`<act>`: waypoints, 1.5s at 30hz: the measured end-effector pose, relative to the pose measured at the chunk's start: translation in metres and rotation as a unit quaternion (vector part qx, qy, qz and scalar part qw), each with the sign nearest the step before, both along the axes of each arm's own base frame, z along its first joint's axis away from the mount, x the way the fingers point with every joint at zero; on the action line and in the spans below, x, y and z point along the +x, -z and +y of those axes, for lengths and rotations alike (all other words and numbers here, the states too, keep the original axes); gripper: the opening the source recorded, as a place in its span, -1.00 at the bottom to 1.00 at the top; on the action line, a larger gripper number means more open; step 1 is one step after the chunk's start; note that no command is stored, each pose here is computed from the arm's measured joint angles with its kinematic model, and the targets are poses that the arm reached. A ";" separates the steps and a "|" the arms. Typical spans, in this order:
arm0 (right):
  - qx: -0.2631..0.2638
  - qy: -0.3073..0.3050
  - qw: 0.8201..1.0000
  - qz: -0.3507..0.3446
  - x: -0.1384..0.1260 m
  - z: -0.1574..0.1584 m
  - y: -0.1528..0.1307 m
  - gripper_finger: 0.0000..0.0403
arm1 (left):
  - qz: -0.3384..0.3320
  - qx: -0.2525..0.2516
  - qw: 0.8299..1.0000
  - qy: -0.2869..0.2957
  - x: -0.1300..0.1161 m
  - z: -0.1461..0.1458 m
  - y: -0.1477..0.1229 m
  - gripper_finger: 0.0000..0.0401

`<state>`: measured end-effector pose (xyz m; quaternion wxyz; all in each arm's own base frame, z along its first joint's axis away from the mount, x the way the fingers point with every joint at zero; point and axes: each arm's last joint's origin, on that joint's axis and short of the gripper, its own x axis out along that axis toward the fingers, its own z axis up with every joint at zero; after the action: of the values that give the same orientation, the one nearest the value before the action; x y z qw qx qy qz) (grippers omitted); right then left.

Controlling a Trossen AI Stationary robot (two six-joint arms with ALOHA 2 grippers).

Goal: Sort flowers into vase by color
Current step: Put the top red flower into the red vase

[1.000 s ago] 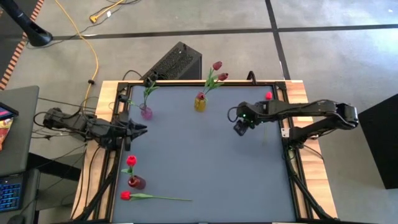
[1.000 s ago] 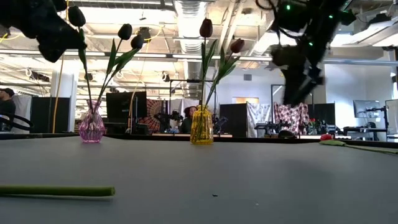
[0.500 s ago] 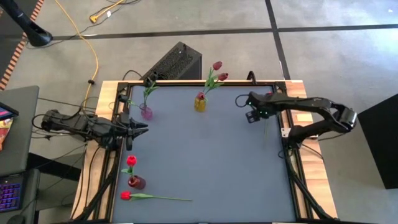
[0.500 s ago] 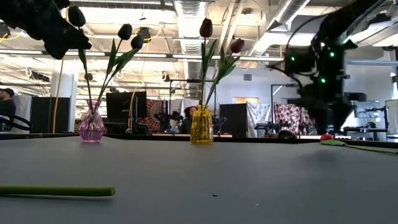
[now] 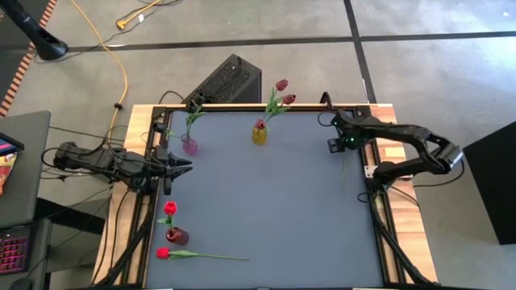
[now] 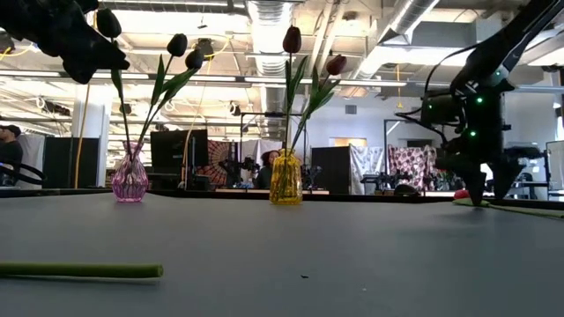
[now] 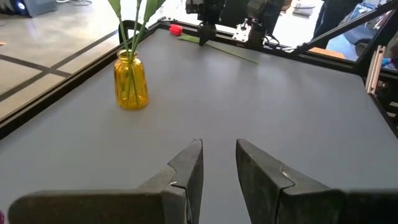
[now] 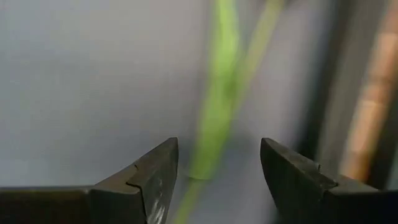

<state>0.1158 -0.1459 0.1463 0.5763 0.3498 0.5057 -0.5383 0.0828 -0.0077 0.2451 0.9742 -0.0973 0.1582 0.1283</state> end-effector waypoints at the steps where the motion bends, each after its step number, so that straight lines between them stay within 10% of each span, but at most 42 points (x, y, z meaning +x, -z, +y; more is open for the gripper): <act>1: 0.002 -0.005 1.000 -0.015 0.000 -0.001 0.002 0.27 | 0.000 0.000 1.000 0.000 0.000 0.000 0.000 -0.59; 8: 0.011 -0.009 0.999 -0.049 -0.003 0.000 0.011 0.07 | 0.000 -0.001 1.000 0.000 0.000 0.000 0.000 -0.59; 17: 0.005 -0.046 0.997 -0.064 0.002 0.000 0.011 -0.88 | 0.000 -0.007 1.000 0.005 0.000 0.000 0.000 -0.59; 30: -0.115 -0.136 0.969 -0.169 0.032 0.012 -0.055 -0.91 | 0.000 0.000 1.000 -0.006 0.000 0.000 0.000 -0.59; 37: -0.231 -0.235 0.886 -0.327 0.040 0.052 -0.110 -0.86 | 0.000 0.014 1.000 -0.014 0.000 0.001 0.000 -0.59; 45: -0.317 -0.404 0.698 -0.500 0.060 0.114 -0.160 -0.89 | -0.009 0.026 0.999 -0.016 0.005 0.001 -0.003 -0.59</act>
<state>0.1760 -0.0322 0.3059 0.9831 0.1259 0.0358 -0.1279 0.0882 -0.0062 0.2483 0.9756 -0.0756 0.1441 0.1473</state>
